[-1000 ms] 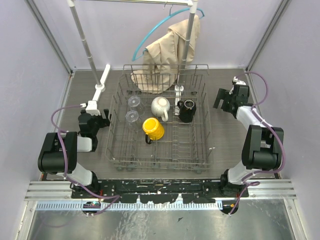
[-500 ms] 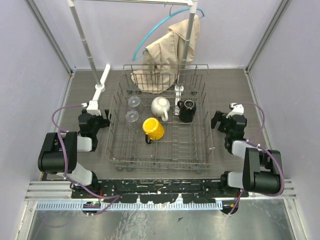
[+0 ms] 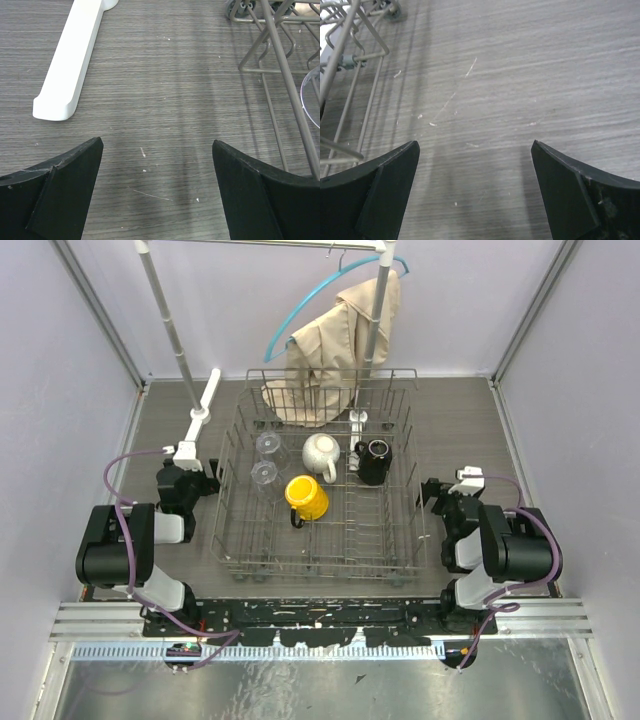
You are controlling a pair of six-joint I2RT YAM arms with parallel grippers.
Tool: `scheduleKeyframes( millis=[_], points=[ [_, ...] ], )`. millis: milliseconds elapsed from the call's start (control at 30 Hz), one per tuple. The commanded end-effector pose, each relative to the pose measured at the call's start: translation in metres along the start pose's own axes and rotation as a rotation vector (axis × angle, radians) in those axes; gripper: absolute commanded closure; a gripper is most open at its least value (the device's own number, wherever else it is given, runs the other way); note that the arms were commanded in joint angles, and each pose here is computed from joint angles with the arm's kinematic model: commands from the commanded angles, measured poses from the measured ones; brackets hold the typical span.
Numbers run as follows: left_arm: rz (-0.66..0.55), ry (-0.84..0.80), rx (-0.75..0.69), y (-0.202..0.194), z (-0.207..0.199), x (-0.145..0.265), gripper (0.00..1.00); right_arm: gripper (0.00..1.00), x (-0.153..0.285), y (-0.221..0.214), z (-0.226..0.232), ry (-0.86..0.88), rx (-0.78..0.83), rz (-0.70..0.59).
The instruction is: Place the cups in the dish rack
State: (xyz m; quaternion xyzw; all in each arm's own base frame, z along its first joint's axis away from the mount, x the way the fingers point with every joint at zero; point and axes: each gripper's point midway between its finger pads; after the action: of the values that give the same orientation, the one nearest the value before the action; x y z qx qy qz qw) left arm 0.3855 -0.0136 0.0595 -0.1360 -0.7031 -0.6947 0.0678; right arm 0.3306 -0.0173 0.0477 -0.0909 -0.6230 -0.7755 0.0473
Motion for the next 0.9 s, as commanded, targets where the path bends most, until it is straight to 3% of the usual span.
scheduleKeyframes(
  millis=[0, 133, 867],
  points=[
    [-0.026, -0.006, -0.016, 0.011, 0.0, -0.003, 0.02, 0.0, -0.022, 0.046, 0.008, 0.001, 0.041, -0.135],
    [-0.028, -0.005, -0.017, 0.011, 0.001, -0.003, 0.02, 0.0, -0.036, 0.041, 0.014, -0.029, 0.088, -0.082],
    [-0.027, -0.007, -0.017, 0.011, 0.0, -0.003, 0.02, 0.0, -0.037, 0.038, 0.023, 0.019, 0.116, -0.064]
  ],
)
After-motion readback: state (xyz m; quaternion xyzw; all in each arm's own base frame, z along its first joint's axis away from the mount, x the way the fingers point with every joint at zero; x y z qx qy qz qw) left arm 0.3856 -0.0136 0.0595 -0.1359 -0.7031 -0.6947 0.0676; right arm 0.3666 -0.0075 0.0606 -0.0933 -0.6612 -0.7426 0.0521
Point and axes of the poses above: each gripper's point midway between its finger pads, its own x axis back along the fingers, its own z axis along the line the jaws close on, y = z × x, and after that the axes turned 4 degrees about -x, right-handed
